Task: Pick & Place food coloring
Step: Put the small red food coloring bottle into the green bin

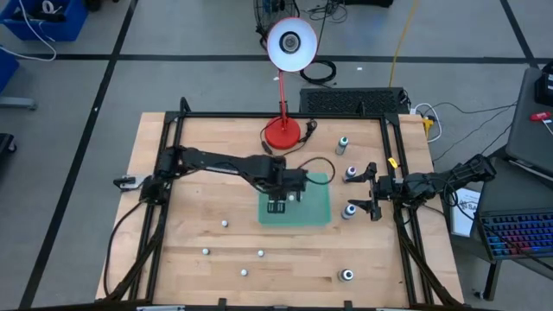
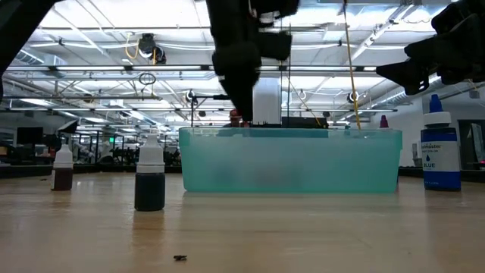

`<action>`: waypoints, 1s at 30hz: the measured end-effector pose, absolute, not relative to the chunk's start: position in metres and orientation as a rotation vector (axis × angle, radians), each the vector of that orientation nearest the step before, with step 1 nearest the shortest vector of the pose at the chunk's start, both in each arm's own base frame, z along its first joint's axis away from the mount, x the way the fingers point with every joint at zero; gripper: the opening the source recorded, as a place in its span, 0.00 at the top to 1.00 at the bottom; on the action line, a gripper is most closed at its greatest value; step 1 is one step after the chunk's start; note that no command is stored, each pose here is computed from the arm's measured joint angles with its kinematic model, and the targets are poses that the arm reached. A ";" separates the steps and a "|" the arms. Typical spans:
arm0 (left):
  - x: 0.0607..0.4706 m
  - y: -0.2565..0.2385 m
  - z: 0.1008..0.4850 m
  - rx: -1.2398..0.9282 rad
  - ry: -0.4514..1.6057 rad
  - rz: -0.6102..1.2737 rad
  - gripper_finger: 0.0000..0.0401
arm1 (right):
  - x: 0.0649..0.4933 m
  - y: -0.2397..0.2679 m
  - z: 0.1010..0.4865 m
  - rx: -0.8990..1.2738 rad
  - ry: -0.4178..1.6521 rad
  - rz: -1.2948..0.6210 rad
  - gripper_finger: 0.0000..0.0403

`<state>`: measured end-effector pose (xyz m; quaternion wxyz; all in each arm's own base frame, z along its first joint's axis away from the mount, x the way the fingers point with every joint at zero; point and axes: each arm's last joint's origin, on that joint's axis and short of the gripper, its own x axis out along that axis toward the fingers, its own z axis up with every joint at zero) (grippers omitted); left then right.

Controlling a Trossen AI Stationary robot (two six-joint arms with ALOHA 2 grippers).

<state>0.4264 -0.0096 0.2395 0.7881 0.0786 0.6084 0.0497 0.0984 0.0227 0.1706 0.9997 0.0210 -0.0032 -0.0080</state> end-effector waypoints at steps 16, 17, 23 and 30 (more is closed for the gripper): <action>0.307 -0.042 0.214 -0.255 1.592 0.636 0.61 | 0.098 0.023 0.171 0.042 -0.007 -0.016 0.22; 0.302 -0.042 0.208 -0.277 1.586 0.653 0.59 | 0.099 0.023 0.171 0.042 -0.006 -0.016 0.22; 0.277 -0.041 0.175 -0.362 1.564 0.679 0.46 | 0.099 0.023 0.171 0.042 -0.006 -0.016 0.22; 0.274 -0.058 0.165 -0.416 1.524 0.622 0.37 | 0.099 0.023 0.170 0.042 -0.006 -0.016 0.22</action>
